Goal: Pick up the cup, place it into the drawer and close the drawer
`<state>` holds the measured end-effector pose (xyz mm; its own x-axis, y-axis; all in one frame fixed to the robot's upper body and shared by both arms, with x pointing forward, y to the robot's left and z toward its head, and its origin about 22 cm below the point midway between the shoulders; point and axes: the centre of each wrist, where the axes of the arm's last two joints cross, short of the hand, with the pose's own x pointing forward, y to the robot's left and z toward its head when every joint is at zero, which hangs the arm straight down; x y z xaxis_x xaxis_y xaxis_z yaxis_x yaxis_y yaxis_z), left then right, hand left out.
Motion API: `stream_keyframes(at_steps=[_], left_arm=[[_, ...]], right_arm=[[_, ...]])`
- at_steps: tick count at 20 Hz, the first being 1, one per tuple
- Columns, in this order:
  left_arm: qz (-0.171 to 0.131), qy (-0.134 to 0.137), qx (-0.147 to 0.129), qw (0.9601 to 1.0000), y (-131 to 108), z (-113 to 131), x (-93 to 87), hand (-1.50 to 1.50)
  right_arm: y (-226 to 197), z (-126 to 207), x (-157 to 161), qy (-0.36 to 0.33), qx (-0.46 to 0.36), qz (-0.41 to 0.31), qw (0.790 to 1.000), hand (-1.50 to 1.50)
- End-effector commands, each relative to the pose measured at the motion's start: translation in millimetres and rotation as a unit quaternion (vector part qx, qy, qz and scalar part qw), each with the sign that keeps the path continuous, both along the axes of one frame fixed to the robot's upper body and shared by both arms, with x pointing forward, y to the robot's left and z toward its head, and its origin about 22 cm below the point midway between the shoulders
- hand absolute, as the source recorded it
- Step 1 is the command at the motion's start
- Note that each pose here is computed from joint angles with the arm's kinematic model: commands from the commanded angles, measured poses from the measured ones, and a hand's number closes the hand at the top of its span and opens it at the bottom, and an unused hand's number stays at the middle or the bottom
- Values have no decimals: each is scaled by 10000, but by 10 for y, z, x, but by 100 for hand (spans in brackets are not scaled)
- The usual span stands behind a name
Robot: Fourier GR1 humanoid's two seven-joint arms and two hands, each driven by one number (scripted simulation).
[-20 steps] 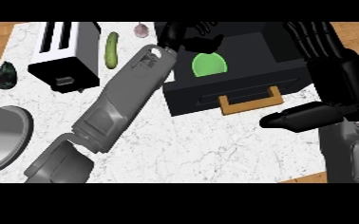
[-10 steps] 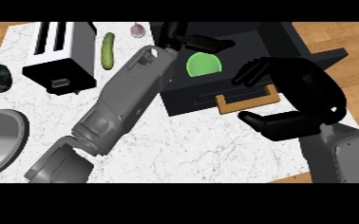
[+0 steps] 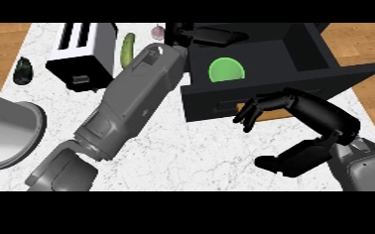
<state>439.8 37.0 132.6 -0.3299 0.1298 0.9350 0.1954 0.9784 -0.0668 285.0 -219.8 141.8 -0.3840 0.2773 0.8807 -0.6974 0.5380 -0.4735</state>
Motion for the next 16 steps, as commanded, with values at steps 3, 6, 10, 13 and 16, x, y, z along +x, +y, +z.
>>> stream_keyframes(at_steps=[3,6,10,13,16], left_arm=[[118,42,-276,9995,43,-50,10,-150],[82,-70,-514,9986,120,-112,13,-150],[-29,58,-681,9977,227,-358,-63,-150],[-74,-13,-736,9973,297,-437,-101,-150],[136,-83,-745,9971,511,-526,-91,-150]], right_arm=[[-41,-187,-23,-475,-1324,-559,9885,-150],[27,-622,-62,-318,-1514,-803,9847,-150],[141,-951,157,-62,-2164,-877,9723,-150],[106,-1266,291,-39,-2473,-763,9659,-150],[28,-1424,551,72,-2538,-887,9632,150]])
